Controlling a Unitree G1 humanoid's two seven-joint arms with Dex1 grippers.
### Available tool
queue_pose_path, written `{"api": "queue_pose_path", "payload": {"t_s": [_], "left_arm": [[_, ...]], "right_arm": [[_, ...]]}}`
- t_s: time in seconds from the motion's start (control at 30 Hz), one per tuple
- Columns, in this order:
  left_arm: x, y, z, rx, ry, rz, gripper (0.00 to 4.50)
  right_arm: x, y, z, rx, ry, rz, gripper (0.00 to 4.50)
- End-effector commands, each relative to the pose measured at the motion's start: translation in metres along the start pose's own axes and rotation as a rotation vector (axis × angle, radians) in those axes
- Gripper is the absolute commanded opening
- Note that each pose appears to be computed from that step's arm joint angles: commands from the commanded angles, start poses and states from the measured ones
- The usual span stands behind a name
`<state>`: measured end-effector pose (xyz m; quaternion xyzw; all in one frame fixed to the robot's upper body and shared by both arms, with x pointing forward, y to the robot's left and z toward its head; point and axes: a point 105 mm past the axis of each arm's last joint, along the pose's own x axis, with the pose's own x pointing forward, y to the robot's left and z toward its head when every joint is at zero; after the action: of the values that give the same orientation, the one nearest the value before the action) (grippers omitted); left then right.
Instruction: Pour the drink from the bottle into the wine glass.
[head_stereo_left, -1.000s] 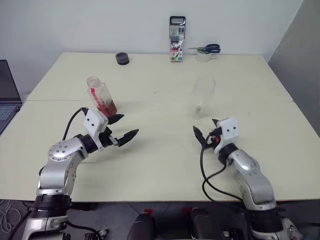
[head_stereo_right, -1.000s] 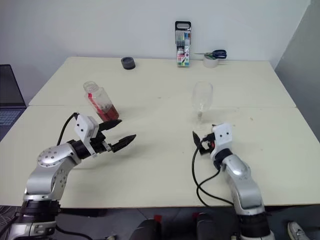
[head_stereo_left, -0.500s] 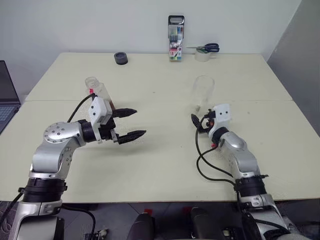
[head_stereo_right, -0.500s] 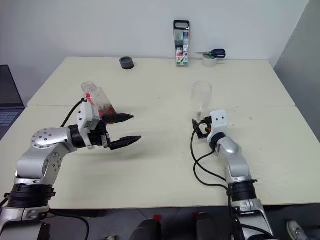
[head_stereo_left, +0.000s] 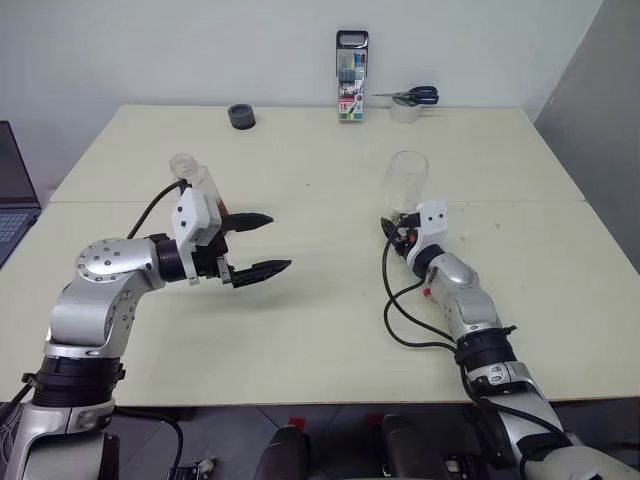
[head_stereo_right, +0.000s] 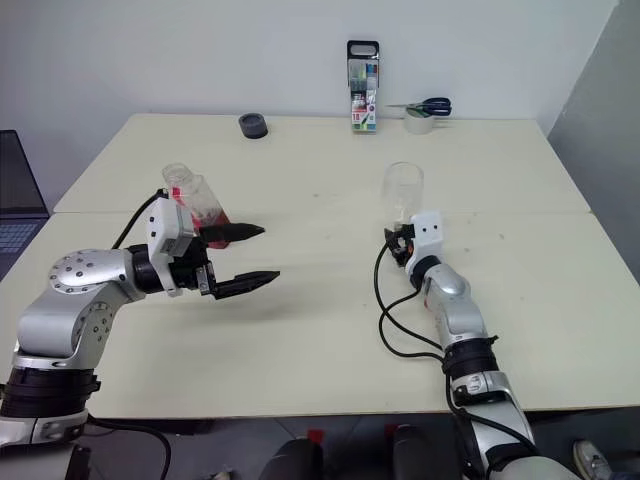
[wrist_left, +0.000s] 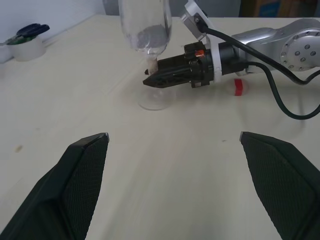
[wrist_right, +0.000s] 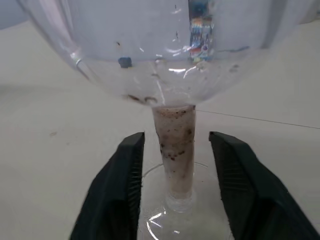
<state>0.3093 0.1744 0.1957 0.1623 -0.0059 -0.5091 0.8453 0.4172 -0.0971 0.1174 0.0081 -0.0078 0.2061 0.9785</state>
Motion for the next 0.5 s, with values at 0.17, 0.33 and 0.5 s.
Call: {"api": "queue_pose_path", "payload": {"t_s": [0.17,0.33,0.5], "left_arm": [[-0.010,0.008,0.026,0.049,-0.040,0.062,4.50],[-0.020,0.012,0.032,0.033,-0.037,0.108,4.50],[-0.029,0.016,0.039,0.035,-0.033,0.150,4.50]], "right_arm": [[0.012,0.011,0.025,-0.035,-0.087,0.056,0.14],[0.022,0.046,0.035,-0.059,-0.118,0.178,0.14],[0.029,0.082,0.034,-0.041,-0.112,0.284,0.14]]}}
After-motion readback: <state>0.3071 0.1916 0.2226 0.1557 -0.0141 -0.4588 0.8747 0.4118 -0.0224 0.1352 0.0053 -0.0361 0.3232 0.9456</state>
